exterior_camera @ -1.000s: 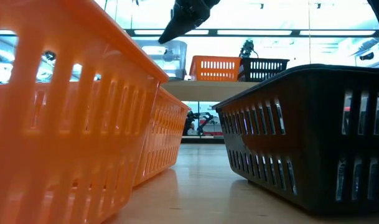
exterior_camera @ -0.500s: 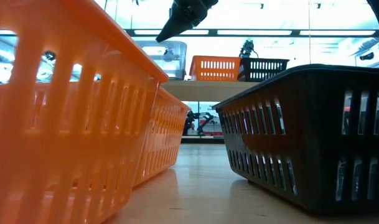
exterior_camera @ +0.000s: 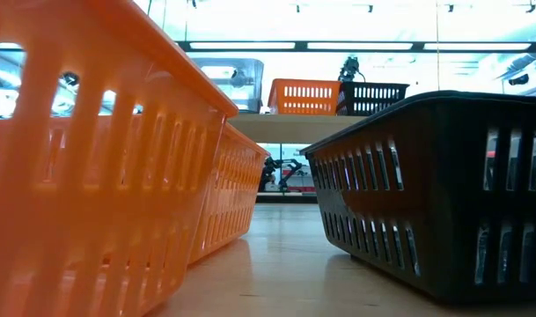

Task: Stack baskets on shelf by color
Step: Stack the top black transparent bin on the black transparent bin on the shelf

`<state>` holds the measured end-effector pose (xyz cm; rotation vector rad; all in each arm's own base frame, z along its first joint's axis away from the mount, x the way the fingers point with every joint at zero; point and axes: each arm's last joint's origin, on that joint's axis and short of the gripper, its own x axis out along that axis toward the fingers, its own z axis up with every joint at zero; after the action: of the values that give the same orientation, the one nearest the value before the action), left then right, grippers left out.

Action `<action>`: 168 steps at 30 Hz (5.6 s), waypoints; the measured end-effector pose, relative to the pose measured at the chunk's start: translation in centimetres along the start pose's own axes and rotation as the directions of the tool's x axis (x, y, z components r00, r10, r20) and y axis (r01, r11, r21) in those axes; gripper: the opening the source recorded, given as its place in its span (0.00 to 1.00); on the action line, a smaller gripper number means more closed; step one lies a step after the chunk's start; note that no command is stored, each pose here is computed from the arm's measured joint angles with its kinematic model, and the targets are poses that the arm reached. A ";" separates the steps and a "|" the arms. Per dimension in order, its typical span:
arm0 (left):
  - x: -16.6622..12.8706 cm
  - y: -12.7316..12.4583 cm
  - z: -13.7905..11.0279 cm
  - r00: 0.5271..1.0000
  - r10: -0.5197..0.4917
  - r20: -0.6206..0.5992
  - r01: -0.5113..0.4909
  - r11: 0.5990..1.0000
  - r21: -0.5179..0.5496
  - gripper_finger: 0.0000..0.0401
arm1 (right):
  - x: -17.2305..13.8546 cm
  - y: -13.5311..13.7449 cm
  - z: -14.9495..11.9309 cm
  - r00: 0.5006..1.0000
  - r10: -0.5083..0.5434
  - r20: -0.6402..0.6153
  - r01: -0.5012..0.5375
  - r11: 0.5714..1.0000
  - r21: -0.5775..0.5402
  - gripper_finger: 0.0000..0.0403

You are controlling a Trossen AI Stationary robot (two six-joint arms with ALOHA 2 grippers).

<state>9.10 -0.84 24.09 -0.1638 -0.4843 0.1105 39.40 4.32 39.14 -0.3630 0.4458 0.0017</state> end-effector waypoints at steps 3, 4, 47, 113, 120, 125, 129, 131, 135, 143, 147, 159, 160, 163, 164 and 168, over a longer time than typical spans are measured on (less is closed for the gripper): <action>0.8 -0.2 0.9 0.990 0.037 -0.133 -0.040 0.999 -0.017 0.43 | -0.6 1.9 -0.6 0.990 0.104 -0.096 -0.090 0.987 0.135 0.37; 1.1 -0.3 1.1 0.982 0.049 -0.185 -0.054 0.998 -0.024 0.43 | -0.7 2.6 -1.0 0.980 0.139 -0.141 -0.117 0.981 0.154 0.37; 10.9 -6.5 -0.9 0.724 0.602 -0.337 -0.346 0.739 0.578 0.43 | 7.6 1.3 -12.1 0.999 0.033 0.039 -0.031 0.997 -0.067 0.34; 11.4 -6.0 -11.3 -0.296 0.388 -0.873 -0.736 0.489 0.467 0.43 | -2.8 5.6 -4.3 0.996 0.083 0.033 -0.089 0.969 0.229 0.34; 11.1 -6.1 -13.9 -0.380 0.373 -0.846 -0.629 0.567 0.532 0.42 | -2.8 5.5 -5.0 0.996 0.089 -0.029 -0.079 0.965 0.251 0.34; 10.9 -6.2 -14.3 -0.430 0.327 -0.842 -0.607 0.585 0.538 0.24 | -2.8 5.8 -5.2 0.994 0.095 -0.052 -0.077 0.958 0.277 0.34; 11.0 -6.5 -13.9 -0.427 0.290 -0.856 -0.623 0.592 0.511 0.04 | -3.0 6.3 -5.1 0.993 0.105 -0.058 -0.084 0.954 0.288 0.34; 10.7 -6.3 -13.6 -0.453 0.308 -0.836 -0.590 0.599 0.541 0.03 | -3.2 6.7 -5.1 0.993 0.098 -0.067 -0.075 0.956 0.285 0.34; 11.5 -6.9 -12.5 -0.454 0.290 -0.843 -0.602 0.598 0.530 0.02 | -3.5 7.5 -5.3 0.992 0.087 -0.096 -0.055 0.953 0.296 0.34; 14.6 -10.0 -6.9 -0.471 0.306 -0.828 -0.541 0.640 0.545 0.01 | -4.2 9.3 -5.1 0.991 0.079 -0.108 -0.044 0.955 0.293 0.34; 15.9 -11.6 -2.9 -0.460 0.305 -0.834 -0.513 0.675 0.530 0.01 | -4.6 10.2 -4.9 0.992 0.081 -0.101 -0.049 0.958 0.282 0.34; 18.8 -13.8 3.1 -0.232 0.208 -0.950 -0.416 0.862 0.290 0.01 | -5.1 11.1 -4.6 0.995 0.053 -0.090 -0.026 0.962 0.272 0.34; 18.8 -13.8 3.1 -0.232 0.210 -0.950 -0.412 0.864 0.291 0.01 | -5.1 11.1 -4.7 0.994 0.053 -0.091 -0.026 0.961 0.277 0.34; 18.8 -13.8 3.1 -0.236 0.202 -0.951 -0.399 0.872 0.284 0.01 | -5.1 11.1 -4.6 0.995 0.053 -0.090 -0.026 0.960 0.278 0.34; 18.8 -13.8 3.1 -0.235 0.202 -0.951 -0.392 0.876 0.282 0.01 | -5.1 11.1 -4.6 0.995 0.052 -0.090 -0.025 0.960 0.278 0.34; 18.9 -13.6 3.3 -0.230 0.200 -0.952 -0.381 0.882 0.277 0.01 | -5.1 11.1 -4.6 0.995 0.050 -0.090 -0.023 0.960 0.278 0.34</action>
<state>25.04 -10.99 38.03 -0.4477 1.2869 0.4044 31.94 13.53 33.58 -0.0796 0.5407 -0.0417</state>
